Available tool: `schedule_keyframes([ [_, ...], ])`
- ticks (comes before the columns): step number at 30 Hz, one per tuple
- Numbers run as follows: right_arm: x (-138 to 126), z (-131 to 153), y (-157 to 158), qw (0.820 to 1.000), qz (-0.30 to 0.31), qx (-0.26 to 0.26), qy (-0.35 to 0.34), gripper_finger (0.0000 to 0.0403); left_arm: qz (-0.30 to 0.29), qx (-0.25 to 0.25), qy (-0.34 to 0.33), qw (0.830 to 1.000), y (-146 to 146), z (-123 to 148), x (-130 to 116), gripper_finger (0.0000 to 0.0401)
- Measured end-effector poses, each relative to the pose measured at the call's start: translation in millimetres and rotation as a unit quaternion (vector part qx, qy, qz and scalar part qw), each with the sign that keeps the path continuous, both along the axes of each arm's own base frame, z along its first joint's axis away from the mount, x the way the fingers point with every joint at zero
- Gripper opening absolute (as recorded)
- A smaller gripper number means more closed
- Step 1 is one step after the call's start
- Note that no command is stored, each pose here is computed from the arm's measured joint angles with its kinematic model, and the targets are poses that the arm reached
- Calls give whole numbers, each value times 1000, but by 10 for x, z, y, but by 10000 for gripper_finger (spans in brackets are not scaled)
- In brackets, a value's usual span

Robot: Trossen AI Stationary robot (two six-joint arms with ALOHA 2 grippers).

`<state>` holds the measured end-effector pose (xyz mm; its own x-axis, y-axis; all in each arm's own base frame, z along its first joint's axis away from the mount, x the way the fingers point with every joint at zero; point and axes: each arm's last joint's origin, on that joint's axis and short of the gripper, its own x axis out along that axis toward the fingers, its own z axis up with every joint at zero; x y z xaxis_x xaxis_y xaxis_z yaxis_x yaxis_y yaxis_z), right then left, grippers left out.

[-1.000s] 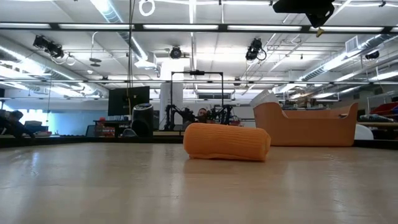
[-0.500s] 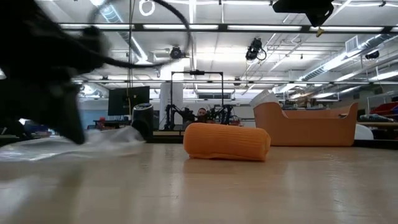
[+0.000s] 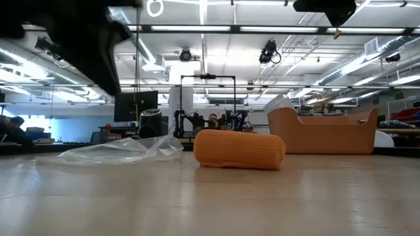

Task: Roll bandage
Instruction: Prepare the transparent zip bag

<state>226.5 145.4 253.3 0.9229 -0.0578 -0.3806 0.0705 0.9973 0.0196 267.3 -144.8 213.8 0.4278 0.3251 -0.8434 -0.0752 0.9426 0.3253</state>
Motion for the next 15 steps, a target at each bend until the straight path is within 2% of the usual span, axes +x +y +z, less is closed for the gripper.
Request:
schedule_keyframes([
  [3,-13,0,21,1000,6,0,0,154,-22,-8,-8,1000,-78,47,-176,9],
  [6,-20,0,31,1000,8,0,0,155,-40,-3,18,999,-136,-116,-287,26],
  [11,-17,1,28,1000,8,0,0,154,-50,-19,16,998,-167,-472,-329,76],
  [15,-12,3,23,1000,8,-3,-1,155,-45,-14,11,999,-141,-581,-354,116],
])
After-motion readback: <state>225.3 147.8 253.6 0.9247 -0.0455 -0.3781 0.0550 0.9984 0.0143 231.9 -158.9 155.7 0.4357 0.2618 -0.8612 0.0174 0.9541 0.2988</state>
